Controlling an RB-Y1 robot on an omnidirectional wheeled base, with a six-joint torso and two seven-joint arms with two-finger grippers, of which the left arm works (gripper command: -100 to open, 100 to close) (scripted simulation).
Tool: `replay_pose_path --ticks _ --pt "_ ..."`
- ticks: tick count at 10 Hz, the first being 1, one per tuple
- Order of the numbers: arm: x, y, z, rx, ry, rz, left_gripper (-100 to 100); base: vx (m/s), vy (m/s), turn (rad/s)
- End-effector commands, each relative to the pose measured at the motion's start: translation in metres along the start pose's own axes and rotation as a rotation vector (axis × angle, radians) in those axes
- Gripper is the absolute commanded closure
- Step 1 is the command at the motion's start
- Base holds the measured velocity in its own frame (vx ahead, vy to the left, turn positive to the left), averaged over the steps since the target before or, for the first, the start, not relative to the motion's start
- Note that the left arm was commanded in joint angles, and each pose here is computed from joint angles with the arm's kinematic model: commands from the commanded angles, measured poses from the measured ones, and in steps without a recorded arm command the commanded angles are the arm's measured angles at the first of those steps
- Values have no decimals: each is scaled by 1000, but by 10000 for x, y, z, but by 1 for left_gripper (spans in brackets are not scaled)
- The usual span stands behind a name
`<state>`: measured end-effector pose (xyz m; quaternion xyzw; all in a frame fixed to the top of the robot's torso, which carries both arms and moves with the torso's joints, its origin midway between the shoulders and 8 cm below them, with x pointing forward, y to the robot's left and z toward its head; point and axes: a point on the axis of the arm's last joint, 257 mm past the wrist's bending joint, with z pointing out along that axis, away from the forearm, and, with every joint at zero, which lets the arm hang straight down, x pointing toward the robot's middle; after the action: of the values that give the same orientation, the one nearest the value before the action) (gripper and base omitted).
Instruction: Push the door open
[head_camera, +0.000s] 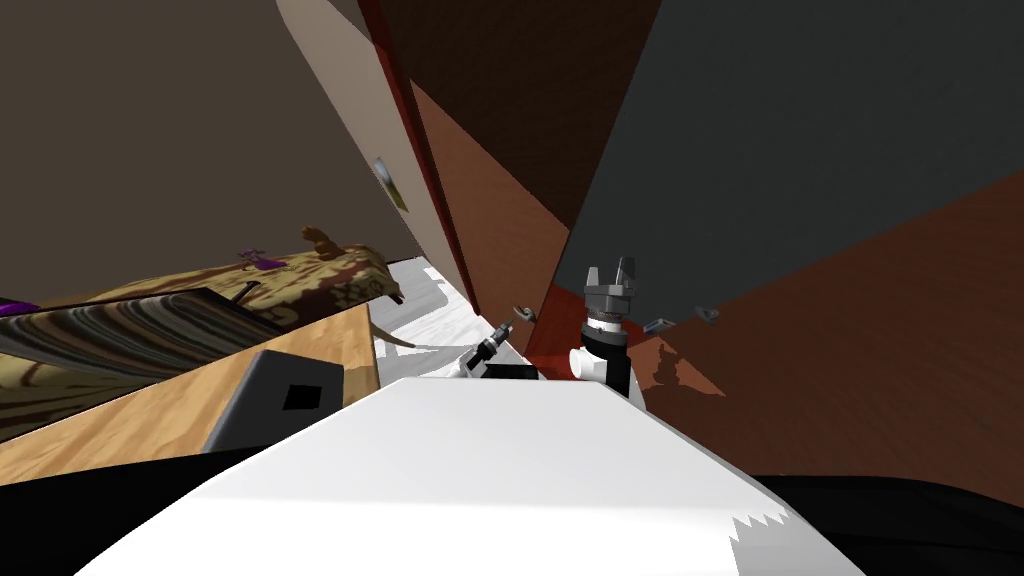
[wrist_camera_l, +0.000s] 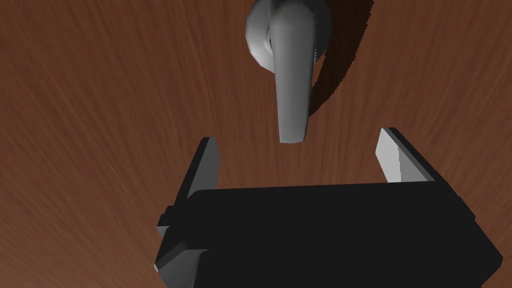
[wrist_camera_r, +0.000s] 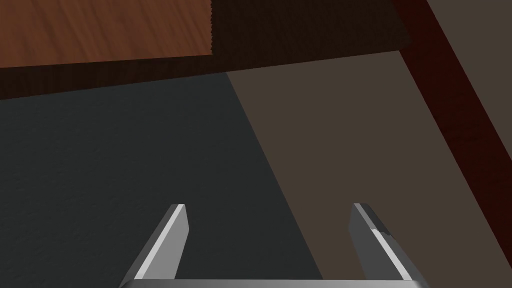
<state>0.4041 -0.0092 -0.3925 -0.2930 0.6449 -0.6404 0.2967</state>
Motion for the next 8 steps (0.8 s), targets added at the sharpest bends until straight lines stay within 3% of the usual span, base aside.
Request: replay_pose_path --ticks 1,5,6,8 --pt "-1 6 6 -1 -6 -1 -100 172 -136 -35" --pt "37 -6 44 3 -13 -10 -100 162 -106 -27" --pt "37 -6 44 3 -13 -10 100 -9 7 5" --pt "37 -6 44 3 -13 -10 100 -17 17 -20"
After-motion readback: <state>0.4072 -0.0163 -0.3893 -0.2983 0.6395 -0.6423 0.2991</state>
